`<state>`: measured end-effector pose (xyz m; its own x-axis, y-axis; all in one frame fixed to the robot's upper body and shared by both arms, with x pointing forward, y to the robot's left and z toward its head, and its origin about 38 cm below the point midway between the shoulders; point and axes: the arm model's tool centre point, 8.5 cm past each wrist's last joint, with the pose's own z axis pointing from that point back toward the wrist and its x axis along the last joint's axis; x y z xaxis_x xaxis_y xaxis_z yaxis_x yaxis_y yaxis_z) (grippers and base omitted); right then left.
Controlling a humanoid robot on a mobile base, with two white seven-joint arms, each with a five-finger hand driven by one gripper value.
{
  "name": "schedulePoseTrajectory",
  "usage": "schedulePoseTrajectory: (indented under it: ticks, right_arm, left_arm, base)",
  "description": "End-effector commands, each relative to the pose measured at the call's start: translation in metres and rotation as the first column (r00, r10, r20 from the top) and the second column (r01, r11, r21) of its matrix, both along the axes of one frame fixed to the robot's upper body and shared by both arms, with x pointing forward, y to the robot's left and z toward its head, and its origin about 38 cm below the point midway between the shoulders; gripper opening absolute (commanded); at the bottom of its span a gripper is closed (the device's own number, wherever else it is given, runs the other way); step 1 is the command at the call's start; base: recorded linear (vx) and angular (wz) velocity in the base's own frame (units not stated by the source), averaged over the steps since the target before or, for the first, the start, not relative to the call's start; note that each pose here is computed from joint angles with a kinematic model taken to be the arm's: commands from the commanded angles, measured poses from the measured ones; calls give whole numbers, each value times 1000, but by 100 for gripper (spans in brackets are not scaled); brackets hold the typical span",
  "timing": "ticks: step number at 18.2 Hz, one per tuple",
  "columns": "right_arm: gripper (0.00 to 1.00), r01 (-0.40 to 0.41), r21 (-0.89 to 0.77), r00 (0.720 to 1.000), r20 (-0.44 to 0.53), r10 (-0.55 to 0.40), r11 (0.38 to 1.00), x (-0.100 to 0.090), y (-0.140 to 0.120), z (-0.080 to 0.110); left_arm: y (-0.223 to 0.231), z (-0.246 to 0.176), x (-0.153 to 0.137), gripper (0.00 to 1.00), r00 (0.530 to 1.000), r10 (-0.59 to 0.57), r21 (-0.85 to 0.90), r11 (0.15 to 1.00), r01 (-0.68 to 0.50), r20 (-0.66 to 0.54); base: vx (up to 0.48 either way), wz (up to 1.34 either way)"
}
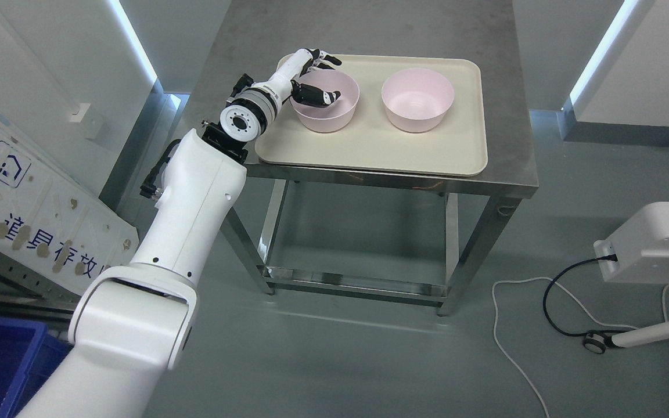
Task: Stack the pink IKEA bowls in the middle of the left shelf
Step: 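Lower the left hand and grip the rim of the nearer pink bowl, then lift the pink bowl with the left hand and place it onto the other bowl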
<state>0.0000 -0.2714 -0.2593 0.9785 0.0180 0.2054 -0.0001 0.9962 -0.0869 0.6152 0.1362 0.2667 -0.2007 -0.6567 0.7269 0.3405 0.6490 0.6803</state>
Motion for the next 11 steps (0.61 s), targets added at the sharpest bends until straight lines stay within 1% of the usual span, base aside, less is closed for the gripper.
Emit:
schedulePoseTrajectory:
  ticks: [1, 3, 4, 6, 9, 10, 11]
  right_arm:
    - [100, 4, -18, 1000, 17, -4, 1000, 6, -11, 1]
    - [100, 4, -18, 1000, 17, -4, 1000, 6, -11, 1]
    - [100, 4, -18, 1000, 17, -4, 1000, 6, -11, 1]
    - [100, 4, -18, 1000, 17, -4, 1000, 6, -11, 1]
    - [100, 4, -18, 1000, 17, -4, 1000, 6, -11, 1]
    - [100, 4, -18, 1000, 17, -4, 1000, 6, -11, 1]
    - [100, 4, -18, 1000, 17, -4, 1000, 6, -11, 1]
  left_arm:
    - [10, -20, 1, 39, 1000, -7, 148, 989, 8, -6]
    - [10, -21, 0, 34, 1000, -20, 161, 987, 19, 6]
    - [10, -21, -1, 29, 999, -31, 166, 986, 28, 16]
    - [14, -20, 0, 27, 999, -33, 177, 984, 28, 26]
    - [18, -18, 0, 17, 998, -45, 168, 985, 38, 43]
    - [19, -15, 0, 11, 997, -58, 156, 987, 48, 60]
    - [21, -14, 0, 9, 996, -57, 150, 988, 47, 65]
  base:
    - [0, 0]
    - [0, 0]
    - [0, 0]
    - [0, 0]
    - [0, 0]
    - [0, 0]
    - [1, -20]
